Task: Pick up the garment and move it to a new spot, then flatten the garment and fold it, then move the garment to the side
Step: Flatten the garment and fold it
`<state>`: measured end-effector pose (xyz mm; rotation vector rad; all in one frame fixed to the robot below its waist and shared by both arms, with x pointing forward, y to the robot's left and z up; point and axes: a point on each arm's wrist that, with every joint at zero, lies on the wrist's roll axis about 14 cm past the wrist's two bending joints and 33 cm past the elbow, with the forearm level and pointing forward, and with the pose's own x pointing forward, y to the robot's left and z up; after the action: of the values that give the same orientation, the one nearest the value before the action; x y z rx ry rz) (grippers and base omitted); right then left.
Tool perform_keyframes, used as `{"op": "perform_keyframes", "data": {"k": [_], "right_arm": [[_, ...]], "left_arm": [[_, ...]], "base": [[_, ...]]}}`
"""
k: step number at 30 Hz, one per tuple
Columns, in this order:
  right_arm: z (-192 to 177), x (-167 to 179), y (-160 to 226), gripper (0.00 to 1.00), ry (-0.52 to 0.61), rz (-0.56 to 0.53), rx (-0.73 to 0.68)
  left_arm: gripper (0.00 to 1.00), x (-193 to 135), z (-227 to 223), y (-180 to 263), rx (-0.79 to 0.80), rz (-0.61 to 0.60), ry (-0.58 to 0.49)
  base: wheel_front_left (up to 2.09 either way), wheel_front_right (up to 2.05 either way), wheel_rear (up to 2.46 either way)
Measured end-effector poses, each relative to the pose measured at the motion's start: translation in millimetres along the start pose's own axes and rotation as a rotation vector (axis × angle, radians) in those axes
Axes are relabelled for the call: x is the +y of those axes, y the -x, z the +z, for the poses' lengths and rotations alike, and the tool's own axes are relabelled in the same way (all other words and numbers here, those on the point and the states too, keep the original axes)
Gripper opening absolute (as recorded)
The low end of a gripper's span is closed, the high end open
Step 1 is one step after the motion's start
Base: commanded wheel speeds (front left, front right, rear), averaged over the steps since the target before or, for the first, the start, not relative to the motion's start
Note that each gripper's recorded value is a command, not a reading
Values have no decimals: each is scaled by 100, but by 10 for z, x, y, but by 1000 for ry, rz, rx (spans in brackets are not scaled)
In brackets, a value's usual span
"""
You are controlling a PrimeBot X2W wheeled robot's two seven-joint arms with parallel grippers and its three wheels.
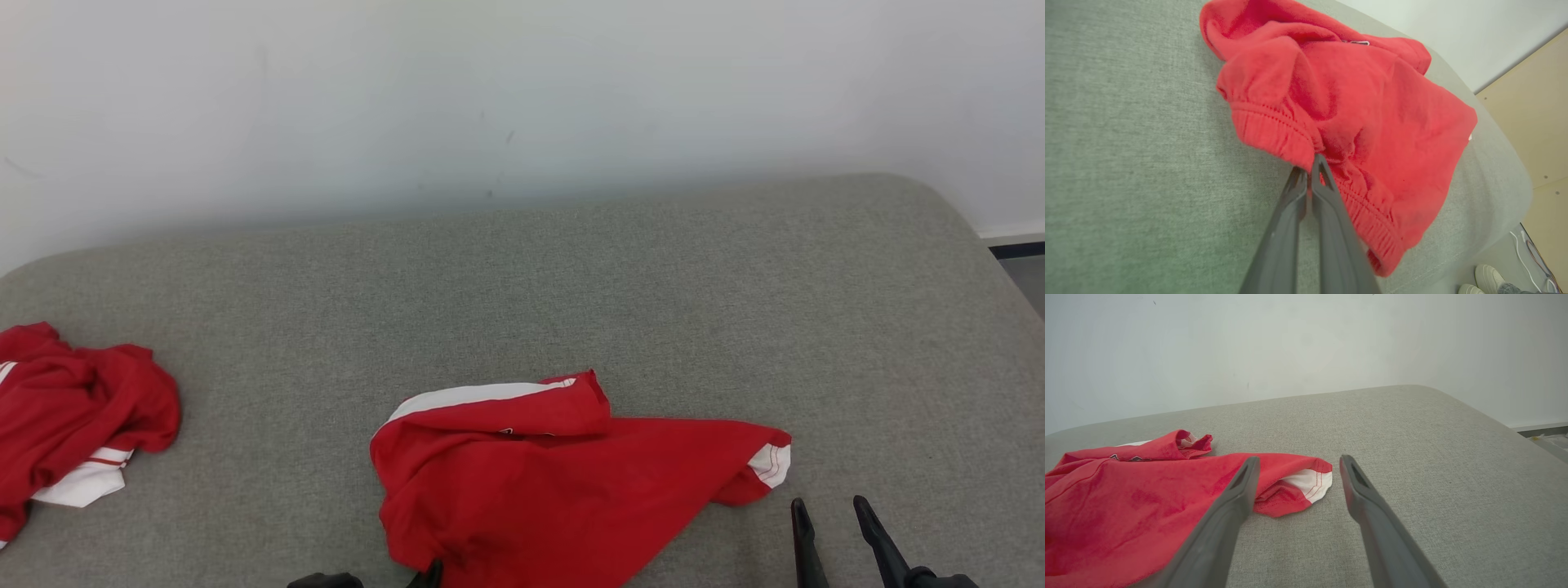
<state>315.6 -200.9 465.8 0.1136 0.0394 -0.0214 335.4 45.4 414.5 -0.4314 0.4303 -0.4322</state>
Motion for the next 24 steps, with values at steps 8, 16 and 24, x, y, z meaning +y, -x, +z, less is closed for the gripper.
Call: {"op": "perform_keyframes", "data": {"k": [8, 16, 24], "right_arm": [[-7, 38, -7, 100, -1, 11, 2], [-21, 70, -29, 100, -8, 17, 7], [-43, 89, -147, 100, -5, 22, 20]], "left_arm": [[0, -32, 421, -59, -118, -10, -14], [0, 40, 1014, -285, -229, 0, -47], [0, 263, 1337, -637, -267, 43, -129]], "base": [[0, 0, 0], [0, 0, 0], [0, 0, 0]]}}
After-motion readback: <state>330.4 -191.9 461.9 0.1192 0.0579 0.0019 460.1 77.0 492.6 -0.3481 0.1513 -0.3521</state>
